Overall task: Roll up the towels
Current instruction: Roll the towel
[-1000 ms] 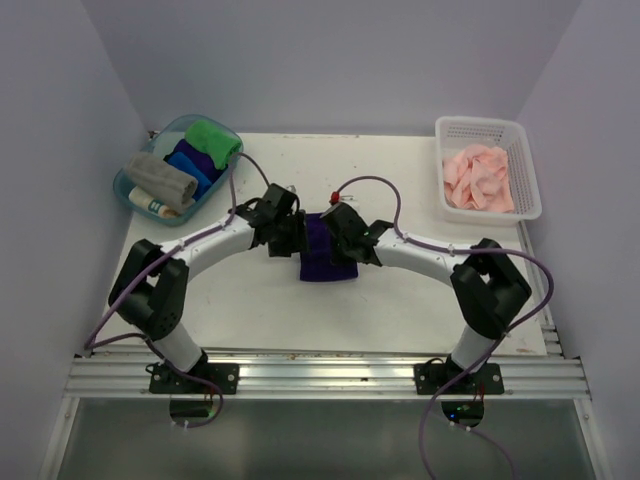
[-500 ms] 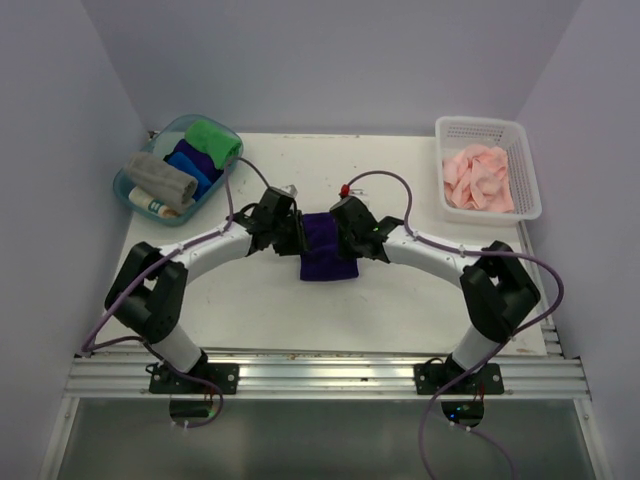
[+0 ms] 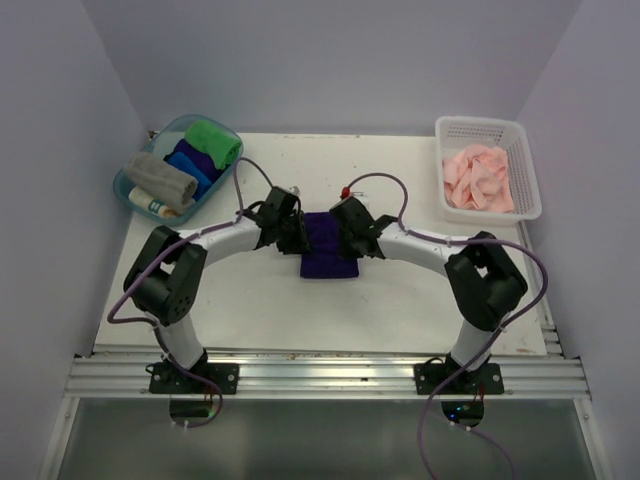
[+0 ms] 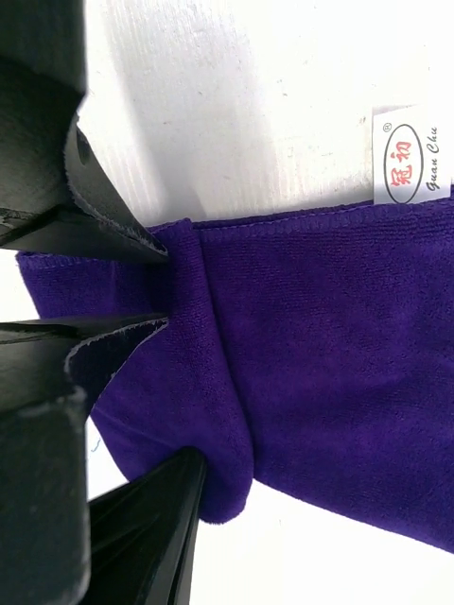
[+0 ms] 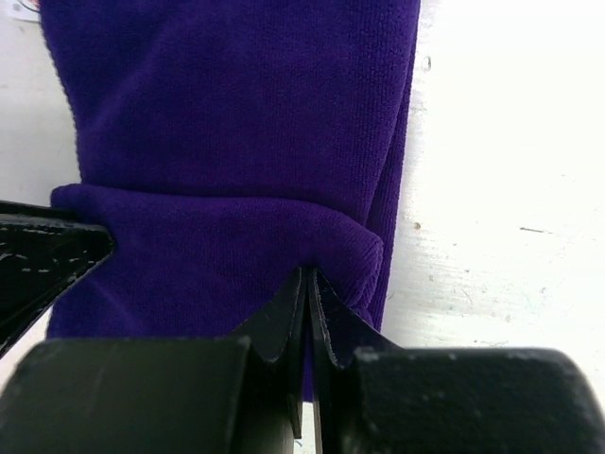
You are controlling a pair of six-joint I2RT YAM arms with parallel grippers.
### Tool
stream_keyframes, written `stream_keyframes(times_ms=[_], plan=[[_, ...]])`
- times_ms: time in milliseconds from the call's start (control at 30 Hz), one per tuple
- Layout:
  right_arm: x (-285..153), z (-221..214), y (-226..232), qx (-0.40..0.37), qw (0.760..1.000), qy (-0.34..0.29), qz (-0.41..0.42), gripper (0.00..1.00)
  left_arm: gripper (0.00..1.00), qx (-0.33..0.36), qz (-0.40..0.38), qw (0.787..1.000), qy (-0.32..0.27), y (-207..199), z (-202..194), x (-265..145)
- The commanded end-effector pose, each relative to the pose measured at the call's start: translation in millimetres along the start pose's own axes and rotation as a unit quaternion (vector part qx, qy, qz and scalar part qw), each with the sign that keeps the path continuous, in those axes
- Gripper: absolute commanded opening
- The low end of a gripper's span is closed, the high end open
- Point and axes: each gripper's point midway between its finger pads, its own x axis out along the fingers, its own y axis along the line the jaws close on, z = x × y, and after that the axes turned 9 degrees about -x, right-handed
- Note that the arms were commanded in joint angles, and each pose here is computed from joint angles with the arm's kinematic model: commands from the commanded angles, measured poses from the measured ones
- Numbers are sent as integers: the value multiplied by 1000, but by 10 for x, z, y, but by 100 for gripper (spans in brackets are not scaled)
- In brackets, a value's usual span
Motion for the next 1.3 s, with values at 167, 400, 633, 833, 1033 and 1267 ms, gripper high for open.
stream_keyframes(times_ms=[167,400,633,833,1033,1267], plan=[[-528,407,-1,9,997,-73,26,9,34,28,-45,998,-45,-293,238,-476],[-259,331,20,-9,999,-45,12,8,34,26,-51,998,-12,-285,68,-382],[90,126,-152,-12,1000,-9,-20,6,34,27,-31,999,19,-117,-148,-156],[35,-184,-139,-2,1000,15,5,4,33,28,-4,999,38,71,-252,-13],[-220,-633,162,6,999,29,38,3,33,40,4,999,21,34,-111,-25],[-540,-646,455,33,997,2,73,5,33,56,-1,998,25,-78,-4,100]])
